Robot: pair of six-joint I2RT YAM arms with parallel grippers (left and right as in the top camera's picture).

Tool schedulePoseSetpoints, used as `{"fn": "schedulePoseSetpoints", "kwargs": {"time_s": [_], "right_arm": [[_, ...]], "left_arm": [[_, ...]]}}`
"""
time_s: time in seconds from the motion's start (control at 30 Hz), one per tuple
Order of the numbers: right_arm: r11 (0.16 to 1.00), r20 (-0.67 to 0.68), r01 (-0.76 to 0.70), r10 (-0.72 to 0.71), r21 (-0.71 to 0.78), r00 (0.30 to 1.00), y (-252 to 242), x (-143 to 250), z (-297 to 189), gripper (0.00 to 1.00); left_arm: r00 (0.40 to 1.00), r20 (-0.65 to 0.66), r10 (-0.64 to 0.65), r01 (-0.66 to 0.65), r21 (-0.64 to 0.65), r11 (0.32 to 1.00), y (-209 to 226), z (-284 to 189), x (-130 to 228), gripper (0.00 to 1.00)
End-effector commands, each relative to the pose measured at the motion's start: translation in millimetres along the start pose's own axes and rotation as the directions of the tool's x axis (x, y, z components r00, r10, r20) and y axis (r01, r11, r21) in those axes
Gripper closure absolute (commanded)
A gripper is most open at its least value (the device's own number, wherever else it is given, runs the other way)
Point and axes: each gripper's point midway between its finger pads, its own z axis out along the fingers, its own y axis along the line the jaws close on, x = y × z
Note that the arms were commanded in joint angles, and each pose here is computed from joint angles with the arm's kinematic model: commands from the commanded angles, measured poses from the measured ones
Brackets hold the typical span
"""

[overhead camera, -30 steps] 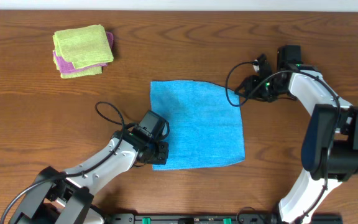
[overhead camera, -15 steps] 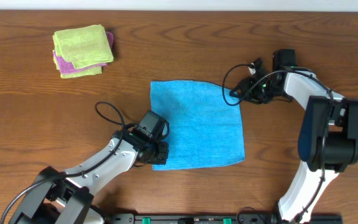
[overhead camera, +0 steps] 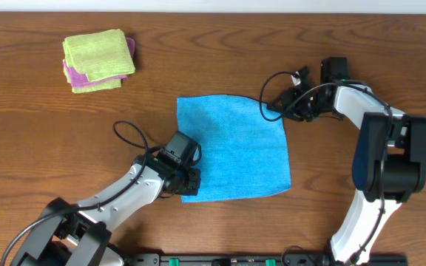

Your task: Fold the cloth

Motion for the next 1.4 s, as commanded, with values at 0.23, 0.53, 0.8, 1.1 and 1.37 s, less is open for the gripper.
{"fn": "schedulePoseSetpoints", "kwargs": {"time_s": [0.23, 0.53, 0.8, 1.1, 1.37], "right_arm": [[0.998, -0.032, -0.041, 0.039, -0.047, 0.999, 8.9, 4.8, 4.3, 0.59], [0.959, 0.045, 0.004, 0.009, -0.282, 0.999, 53.8, -24.5, -3.6, 0.55], [0.926, 0.120, 0.068, -0.025, -0.371, 0.993, 75.3, -46.8, -13.5, 0.58], [0.970, 0.111, -0.029, 0.057, -0.239, 0.992, 44.8, -43.5, -6.7, 0.61], [0.998, 0.128, -0.066, 0.069, -0.023, 0.989, -0.4, -32.6, -33.9, 0.58]], "left_arm": [[0.997, -0.071, -0.012, 0.009, -0.030, 0.999, 11.6, 11.3, 23.7, 0.94], [0.998, -0.068, -0.010, 0.008, -0.029, 1.000, 11.2, 11.4, 22.7, 0.94], [0.998, -0.068, -0.011, 0.009, -0.029, 1.000, 11.3, 11.4, 22.9, 0.94], [0.997, -0.071, -0.011, 0.009, -0.022, 1.000, 10.0, 11.4, 23.4, 0.94], [0.997, -0.071, -0.007, 0.006, -0.022, 1.000, 10.0, 11.4, 23.4, 0.94]]}}
